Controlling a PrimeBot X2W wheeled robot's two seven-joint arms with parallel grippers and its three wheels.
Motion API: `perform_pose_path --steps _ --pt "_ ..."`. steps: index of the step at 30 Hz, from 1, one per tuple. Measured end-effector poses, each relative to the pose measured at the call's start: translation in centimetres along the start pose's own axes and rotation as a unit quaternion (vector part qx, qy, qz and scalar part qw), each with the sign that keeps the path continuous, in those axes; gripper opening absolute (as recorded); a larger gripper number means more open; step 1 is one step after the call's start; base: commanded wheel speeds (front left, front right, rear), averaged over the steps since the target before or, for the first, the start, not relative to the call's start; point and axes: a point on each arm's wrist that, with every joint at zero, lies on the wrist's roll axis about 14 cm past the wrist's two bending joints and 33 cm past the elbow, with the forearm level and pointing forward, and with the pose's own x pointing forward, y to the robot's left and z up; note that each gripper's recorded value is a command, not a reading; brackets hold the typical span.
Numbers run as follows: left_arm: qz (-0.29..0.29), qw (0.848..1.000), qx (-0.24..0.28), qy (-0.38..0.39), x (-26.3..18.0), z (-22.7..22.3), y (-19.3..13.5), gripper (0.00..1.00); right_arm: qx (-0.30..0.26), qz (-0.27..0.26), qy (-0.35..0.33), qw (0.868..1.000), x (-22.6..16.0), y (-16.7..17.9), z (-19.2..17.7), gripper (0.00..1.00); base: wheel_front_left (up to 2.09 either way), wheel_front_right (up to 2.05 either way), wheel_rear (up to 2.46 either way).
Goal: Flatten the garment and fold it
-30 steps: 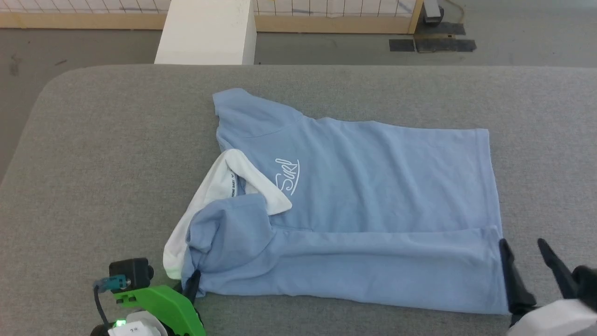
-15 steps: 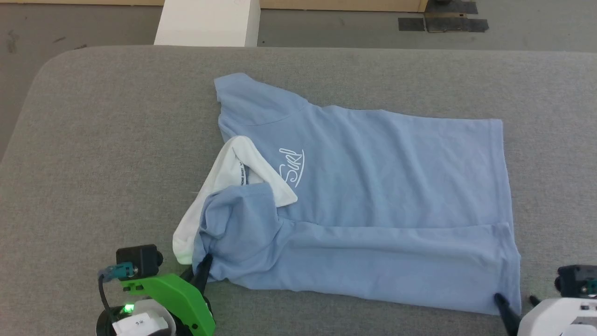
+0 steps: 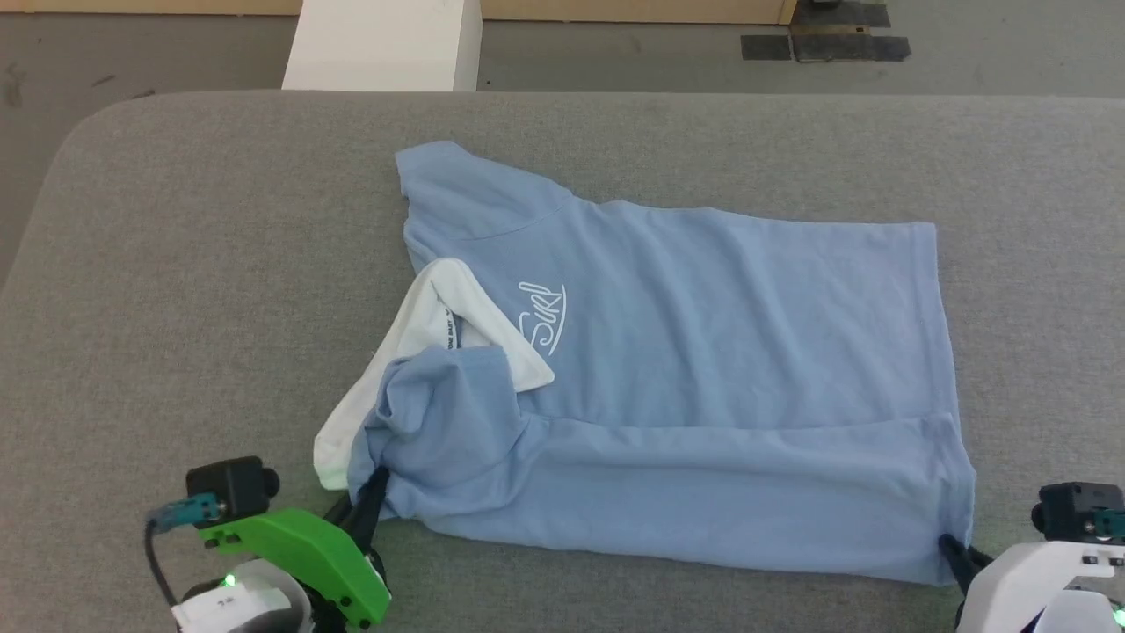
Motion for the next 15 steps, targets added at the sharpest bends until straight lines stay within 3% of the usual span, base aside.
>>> perform_pose_path --steps 8,15 --pt "-0.023 0.999 -0.022 -0.029 -1.9 1.8 -0.5 0.00 0.018 -0.015 -0.081 0.996 -2.8 -1.6 4.5 0.00 0.00 0.00 0.00" --pt "-0.038 0.999 -0.025 0.016 -5.7 -0.1 -1.1 0.00 0.029 -0.034 -0.126 0.991 -6.5 -3.4 6.1 0.00 0.00 0.00 0.00"
